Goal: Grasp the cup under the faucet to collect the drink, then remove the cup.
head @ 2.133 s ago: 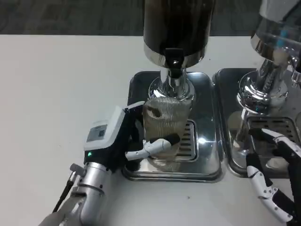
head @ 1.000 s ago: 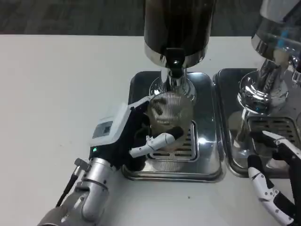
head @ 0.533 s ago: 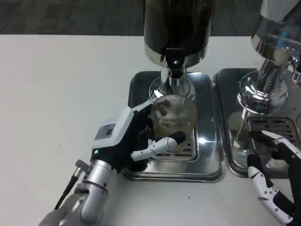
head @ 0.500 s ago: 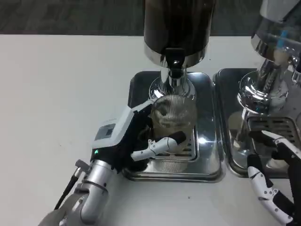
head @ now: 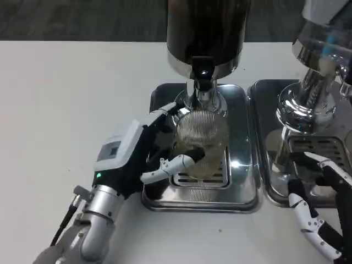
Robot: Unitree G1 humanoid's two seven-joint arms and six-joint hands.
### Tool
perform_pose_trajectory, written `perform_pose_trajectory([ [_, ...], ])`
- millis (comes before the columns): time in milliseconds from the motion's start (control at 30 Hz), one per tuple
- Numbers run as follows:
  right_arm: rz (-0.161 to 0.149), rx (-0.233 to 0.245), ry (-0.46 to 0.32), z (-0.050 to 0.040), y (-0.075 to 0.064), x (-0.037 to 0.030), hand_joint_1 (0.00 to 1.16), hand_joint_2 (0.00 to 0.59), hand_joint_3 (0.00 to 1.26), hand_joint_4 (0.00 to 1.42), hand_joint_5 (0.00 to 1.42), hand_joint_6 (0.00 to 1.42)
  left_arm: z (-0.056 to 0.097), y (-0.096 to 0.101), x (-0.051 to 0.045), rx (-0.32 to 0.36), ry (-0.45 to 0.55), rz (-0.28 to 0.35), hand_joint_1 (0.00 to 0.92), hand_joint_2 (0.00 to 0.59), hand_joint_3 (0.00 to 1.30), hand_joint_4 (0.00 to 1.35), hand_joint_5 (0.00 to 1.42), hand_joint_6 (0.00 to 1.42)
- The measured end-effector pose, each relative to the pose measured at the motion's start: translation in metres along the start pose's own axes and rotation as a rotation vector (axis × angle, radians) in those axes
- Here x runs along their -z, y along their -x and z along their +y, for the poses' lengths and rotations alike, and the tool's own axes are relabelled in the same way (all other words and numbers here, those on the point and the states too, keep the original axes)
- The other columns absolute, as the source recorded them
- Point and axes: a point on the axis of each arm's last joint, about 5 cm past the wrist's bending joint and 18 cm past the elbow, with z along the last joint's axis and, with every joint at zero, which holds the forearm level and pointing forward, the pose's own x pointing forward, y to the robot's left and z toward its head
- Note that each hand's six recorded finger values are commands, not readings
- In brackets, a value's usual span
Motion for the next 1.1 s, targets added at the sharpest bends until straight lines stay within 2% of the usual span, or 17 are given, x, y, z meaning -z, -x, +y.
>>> perform_pose_trajectory([
  [167, 0.009, -0.003, -0.005, 0.0012, -0.001, 0.0019, 0.35, 0.430, 0.38, 0.35, 0.31, 0.42, 0.014, 0.003, 0.0034, -0.059, 0.006, -0.007, 0.016, 0.065, 0.22, 0.22, 0.41, 0.42],
  [400, 0.006, 0.008, -0.018, 0.0016, -0.003, 0.0013, 0.35, 0.431, 0.38, 0.35, 0.31, 0.42, 0.029, 0.019, 0.0111, -0.074, -0.007, 0.000, 0.007, 0.066, 0.21, 0.24, 0.40, 0.42],
  [500, -0.001, 0.012, -0.021, 0.0024, -0.005, 0.0004, 0.35, 0.434, 0.38, 0.35, 0.31, 0.42, 0.046, 0.027, 0.0176, -0.114, -0.030, 0.013, 0.000, 0.078, 0.24, 0.26, 0.38, 0.44],
  [600, -0.009, 0.016, -0.020, 0.0037, -0.006, -0.0008, 0.35, 0.436, 0.38, 0.35, 0.31, 0.42, 0.070, 0.033, 0.0248, -0.172, -0.039, 0.016, 0.000, 0.094, 0.28, 0.28, 0.36, 0.40],
  [767, -0.018, 0.031, -0.022, 0.0077, -0.008, -0.0030, 0.35, 0.437, 0.38, 0.35, 0.31, 0.43, 0.105, 0.041, 0.0326, -0.226, -0.006, 0.025, 0.000, 0.106, 0.32, 0.28, 0.34, 0.38],
  [867, -0.024, 0.043, -0.032, 0.0115, -0.011, -0.0042, 0.35, 0.437, 0.38, 0.35, 0.31, 0.43, 0.129, 0.041, 0.0341, -0.268, 0.035, -0.003, 0.000, 0.119, 0.33, 0.33, 0.38, 0.36],
  [967, -0.027, 0.037, -0.036, 0.0148, -0.014, -0.0035, 0.35, 0.437, 0.38, 0.35, 0.31, 0.43, 0.151, 0.037, 0.0326, -0.272, 0.175, -0.063, 0.000, 0.118, 0.33, 0.35, 0.40, 0.35],
  [1000, -0.027, 0.037, -0.036, 0.0152, -0.015, -0.0034, 0.35, 0.437, 0.38, 0.35, 0.31, 0.43, 0.154, 0.035, 0.0322, -0.269, 0.197, -0.074, 0.000, 0.117, 0.33, 0.35, 0.39, 0.34],
  [1033, -0.034, 0.039, -0.038, 0.0158, -0.017, -0.0037, 0.35, 0.436, 0.38, 0.35, 0.31, 0.43, 0.163, 0.032, 0.0313, -0.240, 0.284, -0.114, 0.000, 0.110, 0.33, 0.33, 0.36, 0.32],
  [1100, -0.040, 0.044, -0.040, 0.0161, -0.019, -0.0040, 0.36, 0.434, 0.38, 0.35, 0.31, 0.43, 0.173, 0.026, 0.0293, -0.193, 0.378, -0.165, 0.000, 0.104, 0.32, 0.32, 0.33, 0.29],
])
